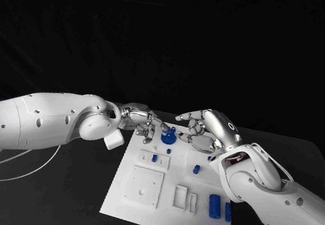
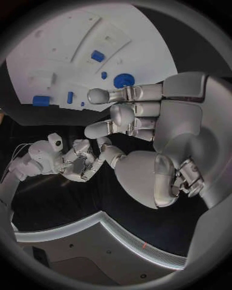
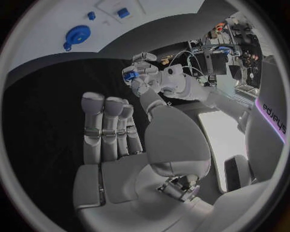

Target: Assemble the parts on the task board

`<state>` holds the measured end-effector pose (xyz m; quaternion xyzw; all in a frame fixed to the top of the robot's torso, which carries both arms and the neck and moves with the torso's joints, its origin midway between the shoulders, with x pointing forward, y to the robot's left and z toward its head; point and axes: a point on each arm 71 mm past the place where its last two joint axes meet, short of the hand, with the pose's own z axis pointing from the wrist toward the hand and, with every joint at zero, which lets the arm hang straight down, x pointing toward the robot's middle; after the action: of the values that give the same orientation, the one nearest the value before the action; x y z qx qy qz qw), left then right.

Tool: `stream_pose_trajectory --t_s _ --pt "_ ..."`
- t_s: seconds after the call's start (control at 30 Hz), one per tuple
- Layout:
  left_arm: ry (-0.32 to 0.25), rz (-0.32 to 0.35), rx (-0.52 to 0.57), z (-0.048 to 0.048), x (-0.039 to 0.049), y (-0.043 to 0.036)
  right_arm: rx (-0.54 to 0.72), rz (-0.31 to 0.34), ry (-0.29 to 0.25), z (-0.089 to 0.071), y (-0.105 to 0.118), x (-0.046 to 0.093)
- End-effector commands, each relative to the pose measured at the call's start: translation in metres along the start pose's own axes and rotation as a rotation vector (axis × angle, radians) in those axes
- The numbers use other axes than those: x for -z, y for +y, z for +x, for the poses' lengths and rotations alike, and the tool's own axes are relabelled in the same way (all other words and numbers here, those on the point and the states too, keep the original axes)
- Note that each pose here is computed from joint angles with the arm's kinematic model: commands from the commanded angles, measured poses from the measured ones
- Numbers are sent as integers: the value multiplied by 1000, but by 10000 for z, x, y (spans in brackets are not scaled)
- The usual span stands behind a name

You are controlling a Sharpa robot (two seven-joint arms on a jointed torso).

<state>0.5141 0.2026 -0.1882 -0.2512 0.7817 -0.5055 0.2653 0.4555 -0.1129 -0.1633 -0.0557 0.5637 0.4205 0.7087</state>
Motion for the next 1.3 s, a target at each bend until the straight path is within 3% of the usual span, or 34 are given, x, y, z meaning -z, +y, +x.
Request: stream_pose_trajectory --t_s 0.03,0.27,0.83,1.3 --pt "6 4 -17 28 -14 -15 8 0 40 61 10 3" --pt "19 4 -30 52 -22 -19 -17 8 94 168 20 1" --pt "62 4 -65 113 -36 -30 -31 14 109 214 17 -25" --pt "48 8 -64 95 -34 -30 -33 25 126 237 -17 -22"
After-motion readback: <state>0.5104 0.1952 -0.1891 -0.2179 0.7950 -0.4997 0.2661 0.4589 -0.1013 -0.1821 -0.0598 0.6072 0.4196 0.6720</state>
